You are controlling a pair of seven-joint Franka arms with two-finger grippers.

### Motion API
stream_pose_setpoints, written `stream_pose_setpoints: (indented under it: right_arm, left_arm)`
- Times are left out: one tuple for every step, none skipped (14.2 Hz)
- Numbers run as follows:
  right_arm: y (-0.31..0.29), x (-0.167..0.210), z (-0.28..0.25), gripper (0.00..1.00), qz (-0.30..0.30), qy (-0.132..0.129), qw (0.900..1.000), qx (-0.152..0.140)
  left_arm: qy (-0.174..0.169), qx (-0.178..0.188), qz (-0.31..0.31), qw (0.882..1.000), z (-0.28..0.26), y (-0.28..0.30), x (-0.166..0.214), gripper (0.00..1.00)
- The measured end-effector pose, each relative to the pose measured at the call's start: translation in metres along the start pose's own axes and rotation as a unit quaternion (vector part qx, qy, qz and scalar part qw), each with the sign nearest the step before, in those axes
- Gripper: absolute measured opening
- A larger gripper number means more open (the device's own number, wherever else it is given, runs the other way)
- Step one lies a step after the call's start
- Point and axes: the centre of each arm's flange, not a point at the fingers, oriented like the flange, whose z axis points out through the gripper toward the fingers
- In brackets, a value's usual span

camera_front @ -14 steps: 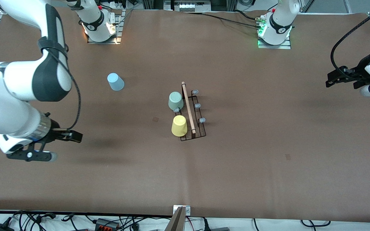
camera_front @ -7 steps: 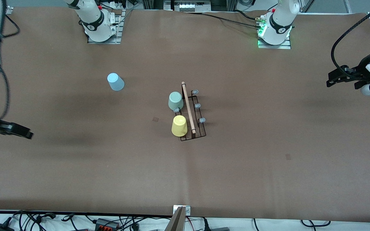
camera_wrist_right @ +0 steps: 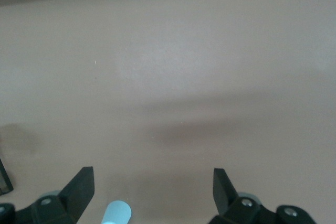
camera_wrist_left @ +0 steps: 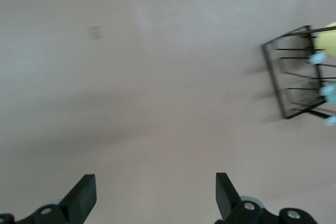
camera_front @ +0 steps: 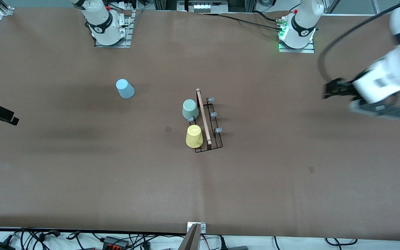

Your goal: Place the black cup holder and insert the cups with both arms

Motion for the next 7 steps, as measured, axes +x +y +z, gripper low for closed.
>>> stream_pose_setpoints:
  right_arm:
    - [0.0, -0.003, 0.003, 1.0, -0.005, -0.004, 1.0, -0.004]
    - [0.001, -0.008, 0.005, 1.0, -0.009, -0.007, 1.0, -0.007]
    - [0.001, -0.016, 0.007, 1.0, -0.012, -0.005, 1.0, -0.008]
    - [0.002, -0.027, 0.008, 1.0, -0.013, -0.003, 1.0, -0.008]
    - [0.002, -0.04, 0.009, 1.0, -0.013, -0.003, 1.0, -0.008]
    - [0.003, -0.054, 0.009, 1.0, -0.014, -0.006, 1.0, -0.007]
    - [0.004, -0.066, 0.01, 1.0, -0.015, -0.009, 1.0, -0.007]
  left_arm:
    - [-0.005, -0.008, -0.01, 1.0, 0.017, 0.034, 0.014, 1.0]
    - [-0.006, -0.011, -0.022, 1.0, 0.035, 0.067, 0.026, 1.0]
    - [-0.004, -0.013, -0.034, 0.999, 0.055, 0.099, 0.037, 1.0]
    - [0.002, -0.015, -0.043, 0.999, 0.076, 0.13, 0.046, 1.0]
    - [0.01, -0.019, -0.046, 0.999, 0.097, 0.157, 0.053, 1.0]
    - [0.019, -0.023, -0.042, 0.999, 0.115, 0.181, 0.058, 1.0]
    - [0.026, -0.027, -0.037, 0.999, 0.131, 0.201, 0.061, 1.0]
